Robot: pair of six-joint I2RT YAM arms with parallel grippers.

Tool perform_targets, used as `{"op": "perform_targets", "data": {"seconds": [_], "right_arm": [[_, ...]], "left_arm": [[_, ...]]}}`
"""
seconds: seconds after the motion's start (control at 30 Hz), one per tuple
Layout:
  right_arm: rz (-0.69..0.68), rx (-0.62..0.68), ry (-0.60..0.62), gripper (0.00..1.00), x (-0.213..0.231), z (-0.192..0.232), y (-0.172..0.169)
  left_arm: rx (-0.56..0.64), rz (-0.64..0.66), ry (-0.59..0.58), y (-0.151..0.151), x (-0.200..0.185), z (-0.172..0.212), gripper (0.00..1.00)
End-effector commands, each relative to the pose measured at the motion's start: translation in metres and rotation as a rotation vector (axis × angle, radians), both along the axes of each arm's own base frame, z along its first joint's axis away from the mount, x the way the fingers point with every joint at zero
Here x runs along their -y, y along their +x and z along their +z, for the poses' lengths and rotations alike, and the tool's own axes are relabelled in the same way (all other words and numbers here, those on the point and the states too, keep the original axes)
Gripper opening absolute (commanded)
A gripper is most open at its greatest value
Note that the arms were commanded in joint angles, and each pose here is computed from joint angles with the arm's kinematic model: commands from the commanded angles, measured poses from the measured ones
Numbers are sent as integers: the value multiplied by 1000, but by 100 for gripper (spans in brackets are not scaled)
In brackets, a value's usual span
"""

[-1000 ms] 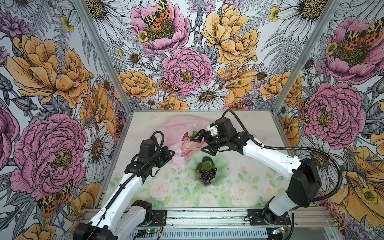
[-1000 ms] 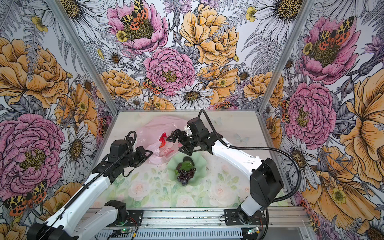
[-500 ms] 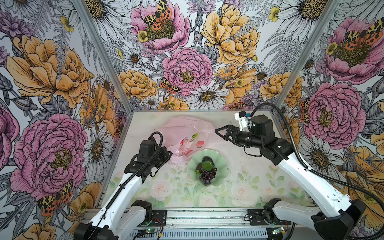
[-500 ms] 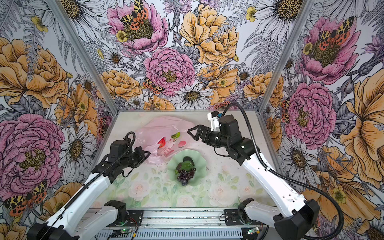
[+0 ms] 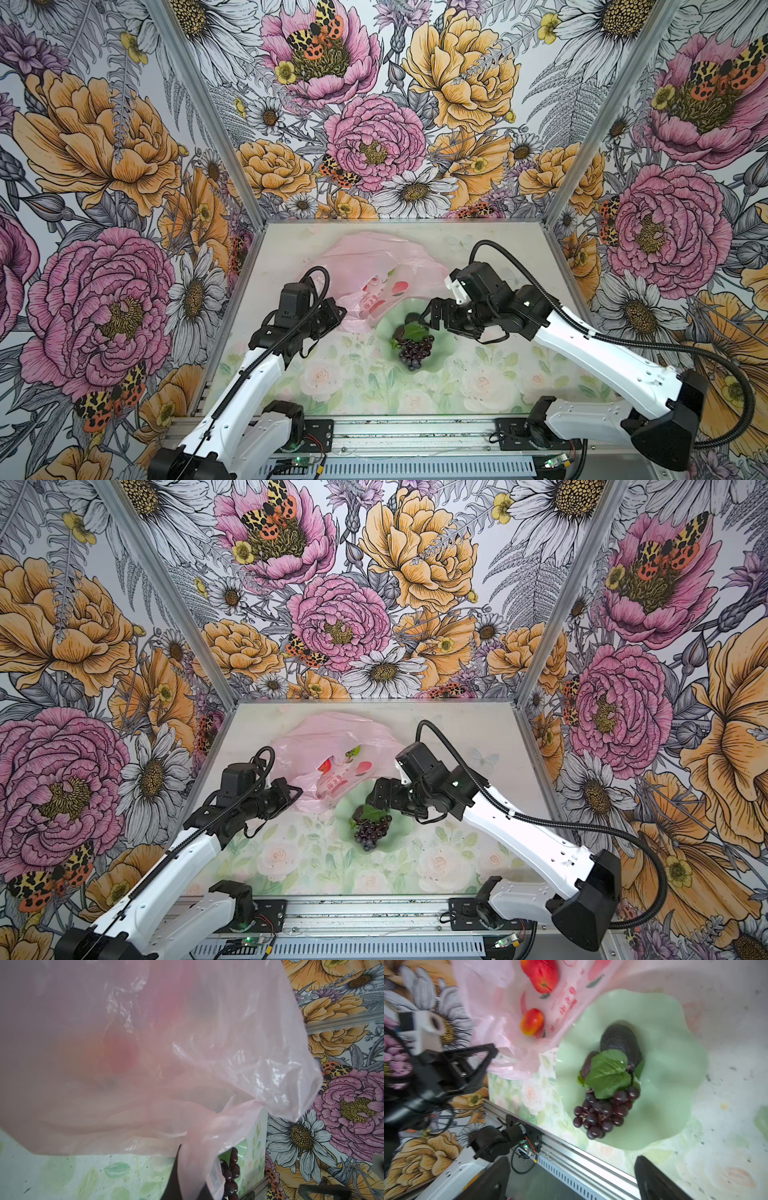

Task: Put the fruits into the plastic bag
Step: 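Withdraw the open right gripper out of the bag and back over the bowl, then lower the right gripper onto the grape bunch in the bowl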

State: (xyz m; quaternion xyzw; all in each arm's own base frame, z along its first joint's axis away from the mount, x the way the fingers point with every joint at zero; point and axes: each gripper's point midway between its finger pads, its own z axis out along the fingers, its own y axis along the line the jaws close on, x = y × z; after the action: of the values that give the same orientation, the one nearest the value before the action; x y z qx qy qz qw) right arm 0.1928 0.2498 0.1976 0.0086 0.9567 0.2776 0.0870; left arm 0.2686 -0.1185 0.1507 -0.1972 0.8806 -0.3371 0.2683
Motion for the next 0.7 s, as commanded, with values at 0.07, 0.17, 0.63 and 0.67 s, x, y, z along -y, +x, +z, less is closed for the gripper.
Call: {"op": "perform_targets", "data": {"seconds": [0.07, 0.17, 0.63, 0.67], "right_arm": [[-25, -80, -151, 95, 9, -23, -17], [-24, -98, -185, 95, 5, -34, -17], [-35, -143, -167, 96, -25, -66, -6], [-37, -146, -161, 96, -27, -69, -5]], "left_arm": [[-24, -28, -26, -4, 4, -15, 0], [-18, -52, -14, -2, 4, -14, 0], [-20, -104, -13, -11, 4, -17, 0], [-16, -109, -17, -12, 4, -16, 0]]}}
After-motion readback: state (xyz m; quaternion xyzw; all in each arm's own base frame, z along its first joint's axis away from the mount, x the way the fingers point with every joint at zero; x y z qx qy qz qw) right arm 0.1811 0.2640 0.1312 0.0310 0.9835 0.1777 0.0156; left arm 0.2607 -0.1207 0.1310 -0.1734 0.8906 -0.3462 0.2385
